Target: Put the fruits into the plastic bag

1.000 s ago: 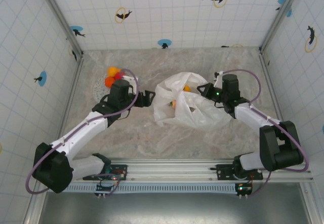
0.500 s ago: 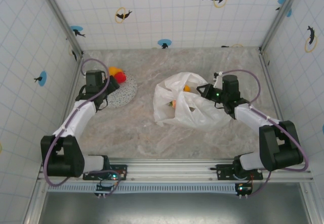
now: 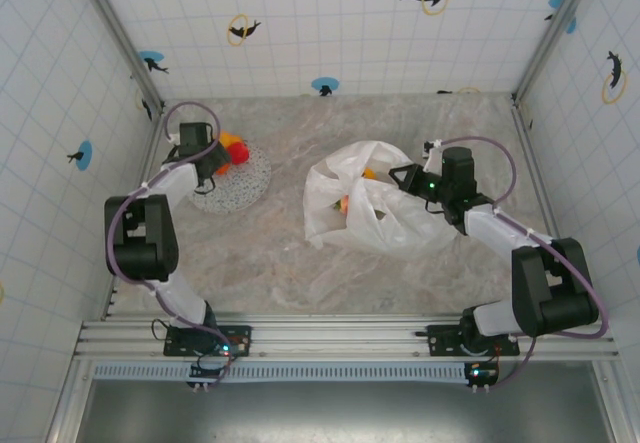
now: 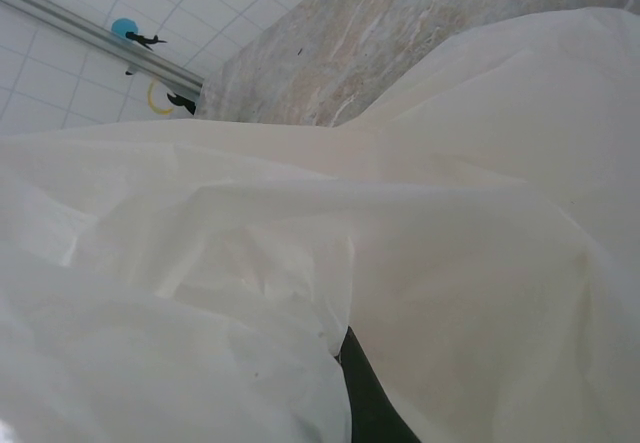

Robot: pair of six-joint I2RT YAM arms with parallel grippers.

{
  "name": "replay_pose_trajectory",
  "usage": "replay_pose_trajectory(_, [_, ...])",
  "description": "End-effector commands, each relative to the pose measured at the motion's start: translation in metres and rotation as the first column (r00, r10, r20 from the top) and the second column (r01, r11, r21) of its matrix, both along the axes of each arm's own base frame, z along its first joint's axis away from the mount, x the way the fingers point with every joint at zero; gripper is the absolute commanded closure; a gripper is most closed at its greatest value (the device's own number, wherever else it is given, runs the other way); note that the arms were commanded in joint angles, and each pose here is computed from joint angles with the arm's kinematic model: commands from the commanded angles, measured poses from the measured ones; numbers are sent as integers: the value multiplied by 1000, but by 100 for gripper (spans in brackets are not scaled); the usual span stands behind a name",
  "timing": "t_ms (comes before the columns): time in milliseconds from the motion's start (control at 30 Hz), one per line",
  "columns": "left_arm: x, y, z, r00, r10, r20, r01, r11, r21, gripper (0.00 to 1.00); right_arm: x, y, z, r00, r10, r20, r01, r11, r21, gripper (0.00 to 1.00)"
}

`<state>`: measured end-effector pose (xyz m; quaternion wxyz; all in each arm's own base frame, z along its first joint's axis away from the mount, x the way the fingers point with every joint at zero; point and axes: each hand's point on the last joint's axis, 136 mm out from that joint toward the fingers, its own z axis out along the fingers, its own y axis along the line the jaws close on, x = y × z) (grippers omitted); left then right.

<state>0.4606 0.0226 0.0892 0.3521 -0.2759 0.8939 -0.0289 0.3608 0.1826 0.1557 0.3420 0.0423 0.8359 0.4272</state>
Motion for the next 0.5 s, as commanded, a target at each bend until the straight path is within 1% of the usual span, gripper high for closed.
replay_pose_trajectory(0, [17, 2, -1, 1000, -23, 14, 22, 1000, 20, 10, 2, 1, 1, 1000, 11, 17, -11, 1000, 8, 100])
replay_pose_trajectory(200, [29, 0, -12, 999, -43, 7, 43, 999, 6, 11, 0, -1, -3, 1000, 3, 5, -3, 1000, -9, 100])
replay_pose_trajectory(467, [31, 2, -27, 999, -42, -23, 42, 999, 13, 11, 0, -2, -6, 1000, 0, -3, 0, 1000, -14, 100])
